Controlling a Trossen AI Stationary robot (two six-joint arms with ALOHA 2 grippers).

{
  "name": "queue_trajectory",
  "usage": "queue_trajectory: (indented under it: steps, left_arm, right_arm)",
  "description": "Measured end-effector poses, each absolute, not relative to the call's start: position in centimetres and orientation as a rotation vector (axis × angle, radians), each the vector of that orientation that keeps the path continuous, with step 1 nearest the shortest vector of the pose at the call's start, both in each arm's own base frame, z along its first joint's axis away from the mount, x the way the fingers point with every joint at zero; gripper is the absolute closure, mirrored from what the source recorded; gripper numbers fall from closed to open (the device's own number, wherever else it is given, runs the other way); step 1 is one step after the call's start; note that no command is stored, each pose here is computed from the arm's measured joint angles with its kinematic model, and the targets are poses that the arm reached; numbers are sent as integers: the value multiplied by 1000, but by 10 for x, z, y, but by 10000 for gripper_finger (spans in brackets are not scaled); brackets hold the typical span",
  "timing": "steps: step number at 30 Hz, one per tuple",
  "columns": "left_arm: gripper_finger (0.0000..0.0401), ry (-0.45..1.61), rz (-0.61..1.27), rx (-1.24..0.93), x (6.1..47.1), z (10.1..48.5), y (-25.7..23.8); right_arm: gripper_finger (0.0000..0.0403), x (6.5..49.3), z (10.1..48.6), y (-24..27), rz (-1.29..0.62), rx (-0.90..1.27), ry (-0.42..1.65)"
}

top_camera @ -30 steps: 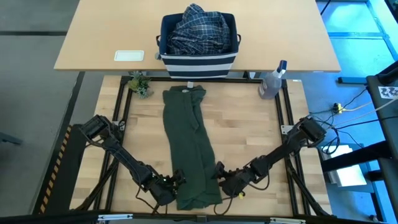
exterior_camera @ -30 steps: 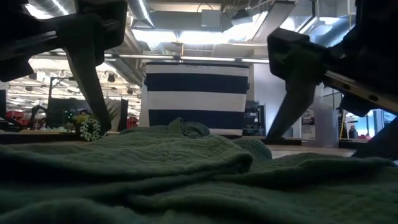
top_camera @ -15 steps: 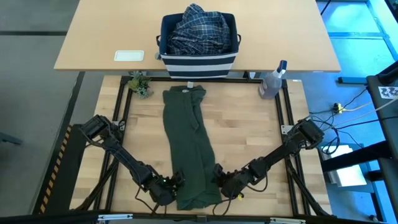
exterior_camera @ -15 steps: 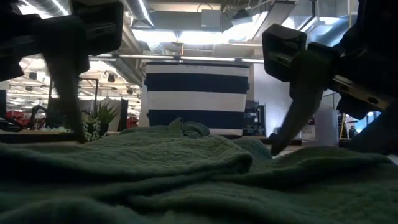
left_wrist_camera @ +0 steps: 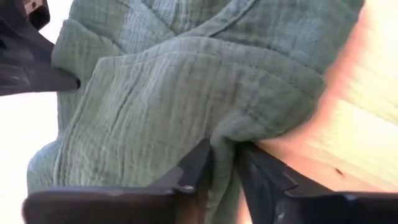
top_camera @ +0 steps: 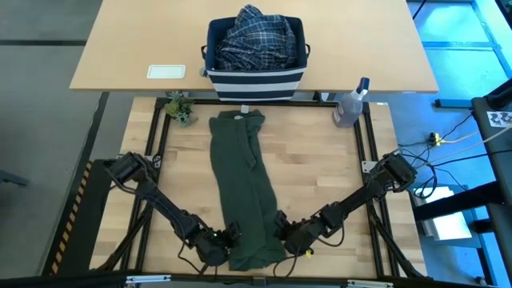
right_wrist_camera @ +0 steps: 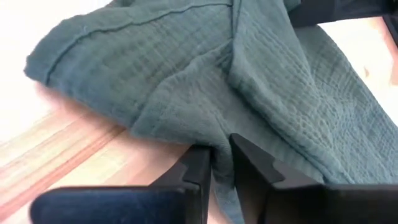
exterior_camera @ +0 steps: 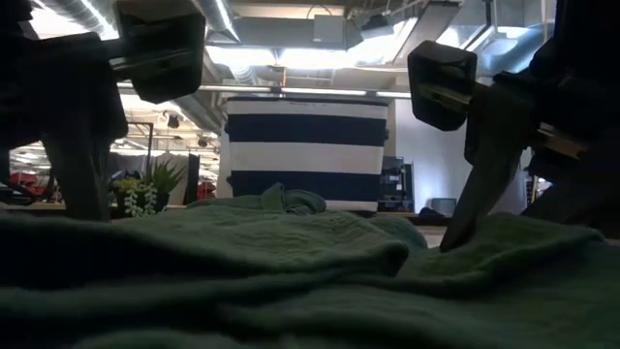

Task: Fold Laundry from Bin
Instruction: Fold the green polo shirt

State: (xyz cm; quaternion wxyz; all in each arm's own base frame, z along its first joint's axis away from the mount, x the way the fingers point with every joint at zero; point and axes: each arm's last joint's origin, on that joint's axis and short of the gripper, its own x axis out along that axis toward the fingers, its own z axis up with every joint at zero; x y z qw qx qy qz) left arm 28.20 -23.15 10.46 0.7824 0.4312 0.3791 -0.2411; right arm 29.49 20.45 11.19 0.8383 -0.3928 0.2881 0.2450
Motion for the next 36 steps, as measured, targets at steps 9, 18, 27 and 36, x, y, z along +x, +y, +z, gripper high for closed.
queue_trajectory:
  steps: [9, 18, 27, 36]
  left_arm:
    - [397, 838, -430, 904, 277, 119, -224]
    - [399, 767, -364, 762, 265, 151, -232]
    - [400, 806, -420, 503, 252, 155, -246]
    - [401, 668, -298, 470, 247, 193, -240]
  right_arm:
    - [396, 296, 115, 204, 457, -758, 616]
    - [398, 302, 125, 209, 401, -606, 598]
    - [401, 297, 133, 229, 515, -446, 601]
    - [402, 310, 158, 243, 520, -430, 560]
